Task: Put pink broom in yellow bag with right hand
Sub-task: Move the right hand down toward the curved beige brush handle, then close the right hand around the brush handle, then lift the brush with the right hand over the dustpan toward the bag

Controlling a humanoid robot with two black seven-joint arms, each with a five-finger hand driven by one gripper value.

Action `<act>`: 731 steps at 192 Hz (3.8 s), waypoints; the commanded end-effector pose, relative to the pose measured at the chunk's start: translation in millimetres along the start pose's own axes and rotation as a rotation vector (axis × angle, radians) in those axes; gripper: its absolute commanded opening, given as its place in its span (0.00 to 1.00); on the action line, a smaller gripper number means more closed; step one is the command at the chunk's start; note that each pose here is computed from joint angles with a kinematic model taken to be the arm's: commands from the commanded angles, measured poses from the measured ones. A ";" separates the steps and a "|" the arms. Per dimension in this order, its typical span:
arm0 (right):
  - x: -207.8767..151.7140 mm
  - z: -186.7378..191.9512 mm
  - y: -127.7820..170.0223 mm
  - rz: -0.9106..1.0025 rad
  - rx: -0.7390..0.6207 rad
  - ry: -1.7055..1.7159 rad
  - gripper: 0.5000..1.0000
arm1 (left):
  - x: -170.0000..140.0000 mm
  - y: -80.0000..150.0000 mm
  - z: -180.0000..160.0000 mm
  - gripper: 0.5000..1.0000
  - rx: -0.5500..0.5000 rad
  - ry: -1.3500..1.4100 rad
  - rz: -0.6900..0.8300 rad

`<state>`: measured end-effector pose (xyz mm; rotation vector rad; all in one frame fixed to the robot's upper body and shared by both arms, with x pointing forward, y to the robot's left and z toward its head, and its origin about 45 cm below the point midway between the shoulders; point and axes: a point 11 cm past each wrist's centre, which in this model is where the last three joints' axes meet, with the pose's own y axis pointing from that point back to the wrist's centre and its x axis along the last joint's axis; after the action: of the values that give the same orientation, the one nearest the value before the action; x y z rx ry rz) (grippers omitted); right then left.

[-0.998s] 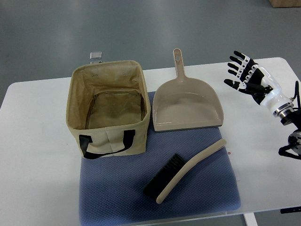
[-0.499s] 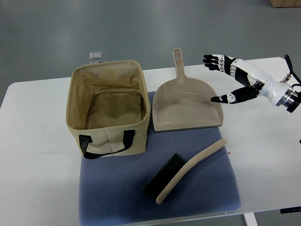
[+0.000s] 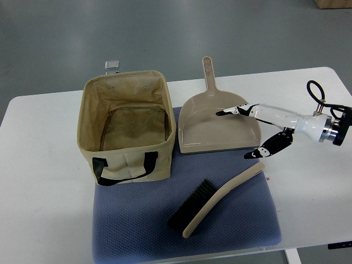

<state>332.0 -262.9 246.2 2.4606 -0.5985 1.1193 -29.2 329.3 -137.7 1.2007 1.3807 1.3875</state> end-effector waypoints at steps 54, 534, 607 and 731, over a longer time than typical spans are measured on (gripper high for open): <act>-41.6 -1.2 4.3 -0.196 -0.019 0.166 0.85 | 0.0 0.0 0.0 1.00 0.000 0.000 0.000; 37.7 20.2 14.0 0.061 -0.216 0.468 0.00 | 0.0 0.0 0.0 1.00 0.000 0.000 0.000; 159.1 -10.2 -11.3 0.231 -0.214 0.619 0.00 | 0.0 0.0 0.0 1.00 0.000 0.000 0.000; 98.4 -79.5 -163.0 0.139 0.056 0.608 0.03 | 0.0 0.0 0.0 1.00 0.000 0.000 0.000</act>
<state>428.2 -117.2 356.2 1.9646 -0.5726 1.8616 -29.2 329.3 -137.7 1.2006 1.3808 1.3875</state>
